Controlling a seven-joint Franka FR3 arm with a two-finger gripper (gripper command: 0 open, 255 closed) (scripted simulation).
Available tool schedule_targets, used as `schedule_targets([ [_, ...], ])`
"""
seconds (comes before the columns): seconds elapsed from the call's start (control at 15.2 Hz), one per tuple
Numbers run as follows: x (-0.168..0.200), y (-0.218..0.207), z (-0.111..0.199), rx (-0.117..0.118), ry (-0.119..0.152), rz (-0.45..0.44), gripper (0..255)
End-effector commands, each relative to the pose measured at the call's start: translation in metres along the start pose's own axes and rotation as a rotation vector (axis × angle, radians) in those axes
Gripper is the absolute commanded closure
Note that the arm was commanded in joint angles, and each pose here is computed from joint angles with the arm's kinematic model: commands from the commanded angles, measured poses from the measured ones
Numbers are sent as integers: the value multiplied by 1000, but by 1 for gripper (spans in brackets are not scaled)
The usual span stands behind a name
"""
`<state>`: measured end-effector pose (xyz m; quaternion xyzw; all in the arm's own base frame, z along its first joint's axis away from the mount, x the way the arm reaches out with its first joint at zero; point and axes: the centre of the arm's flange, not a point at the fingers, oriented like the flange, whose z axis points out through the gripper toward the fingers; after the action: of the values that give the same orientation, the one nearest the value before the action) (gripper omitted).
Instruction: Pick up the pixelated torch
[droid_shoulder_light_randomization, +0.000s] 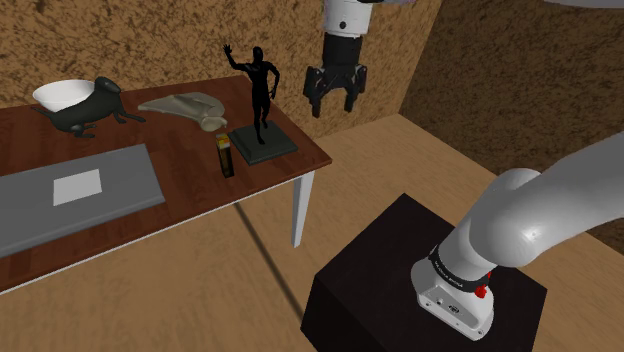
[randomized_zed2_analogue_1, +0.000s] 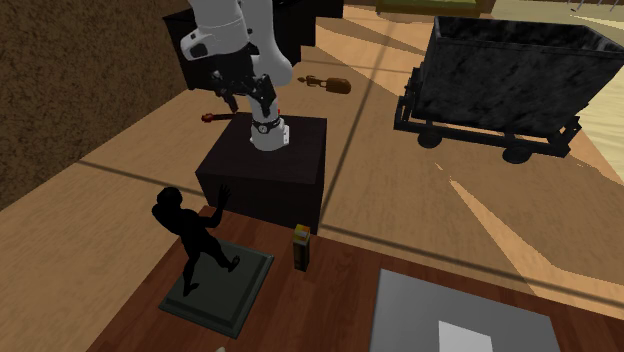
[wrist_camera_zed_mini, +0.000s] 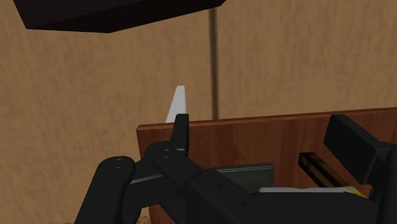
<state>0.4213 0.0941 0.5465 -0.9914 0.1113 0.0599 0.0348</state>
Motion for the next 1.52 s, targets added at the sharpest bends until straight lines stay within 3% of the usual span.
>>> schedule_targets([
  [0.0,17,-21,8,-6,-2,12,0],
  [1.45,199,-220,114,-80,-27,133,0],
])
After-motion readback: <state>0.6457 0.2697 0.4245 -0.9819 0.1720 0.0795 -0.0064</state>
